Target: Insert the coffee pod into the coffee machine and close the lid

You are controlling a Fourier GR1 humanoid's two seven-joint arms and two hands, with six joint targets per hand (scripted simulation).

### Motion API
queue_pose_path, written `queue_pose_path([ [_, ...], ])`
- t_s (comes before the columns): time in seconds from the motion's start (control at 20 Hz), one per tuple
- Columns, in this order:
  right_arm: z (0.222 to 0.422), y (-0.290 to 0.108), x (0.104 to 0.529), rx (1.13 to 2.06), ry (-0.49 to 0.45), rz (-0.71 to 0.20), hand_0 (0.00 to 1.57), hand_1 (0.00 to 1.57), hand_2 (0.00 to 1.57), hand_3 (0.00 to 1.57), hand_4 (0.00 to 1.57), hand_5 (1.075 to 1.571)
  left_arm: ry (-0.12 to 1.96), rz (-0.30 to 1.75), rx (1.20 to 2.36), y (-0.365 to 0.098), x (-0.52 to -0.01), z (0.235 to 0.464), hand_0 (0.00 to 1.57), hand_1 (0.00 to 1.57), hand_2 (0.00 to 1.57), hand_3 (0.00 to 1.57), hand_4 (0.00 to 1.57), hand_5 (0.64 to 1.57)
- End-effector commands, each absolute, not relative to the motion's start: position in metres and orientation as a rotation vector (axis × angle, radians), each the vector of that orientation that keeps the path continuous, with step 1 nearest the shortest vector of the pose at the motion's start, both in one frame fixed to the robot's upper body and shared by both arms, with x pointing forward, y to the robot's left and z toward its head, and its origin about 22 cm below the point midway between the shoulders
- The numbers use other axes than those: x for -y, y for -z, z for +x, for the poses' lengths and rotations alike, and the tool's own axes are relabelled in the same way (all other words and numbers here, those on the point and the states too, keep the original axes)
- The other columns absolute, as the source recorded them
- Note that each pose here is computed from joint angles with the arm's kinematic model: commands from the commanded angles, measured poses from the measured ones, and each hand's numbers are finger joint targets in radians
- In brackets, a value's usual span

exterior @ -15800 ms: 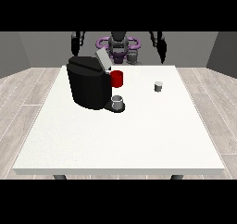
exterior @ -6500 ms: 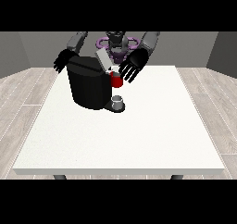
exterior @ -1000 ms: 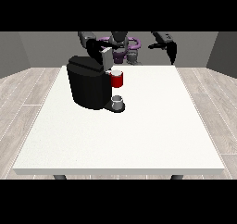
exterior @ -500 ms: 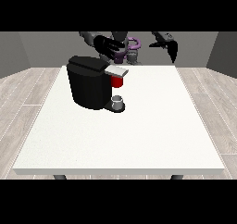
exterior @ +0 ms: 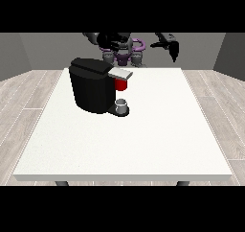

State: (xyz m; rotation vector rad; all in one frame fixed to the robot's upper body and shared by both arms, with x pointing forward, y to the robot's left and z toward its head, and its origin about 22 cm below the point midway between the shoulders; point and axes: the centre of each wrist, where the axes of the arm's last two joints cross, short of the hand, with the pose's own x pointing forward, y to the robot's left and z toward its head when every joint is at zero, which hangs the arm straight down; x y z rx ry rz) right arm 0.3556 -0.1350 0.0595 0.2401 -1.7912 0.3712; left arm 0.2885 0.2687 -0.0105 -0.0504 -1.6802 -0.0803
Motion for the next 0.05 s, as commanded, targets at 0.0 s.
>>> queue_pose_path([
  [0.0,0.3294,-0.0329,0.1369,1.755,-0.256,0.294,0.00,0.00,0.00,0.00,0.16,1.571,0.043,-0.003,1.681,0.0201,-0.2676,0.2850,0.00,0.00,0.00,0.00,0.19,1.571],
])
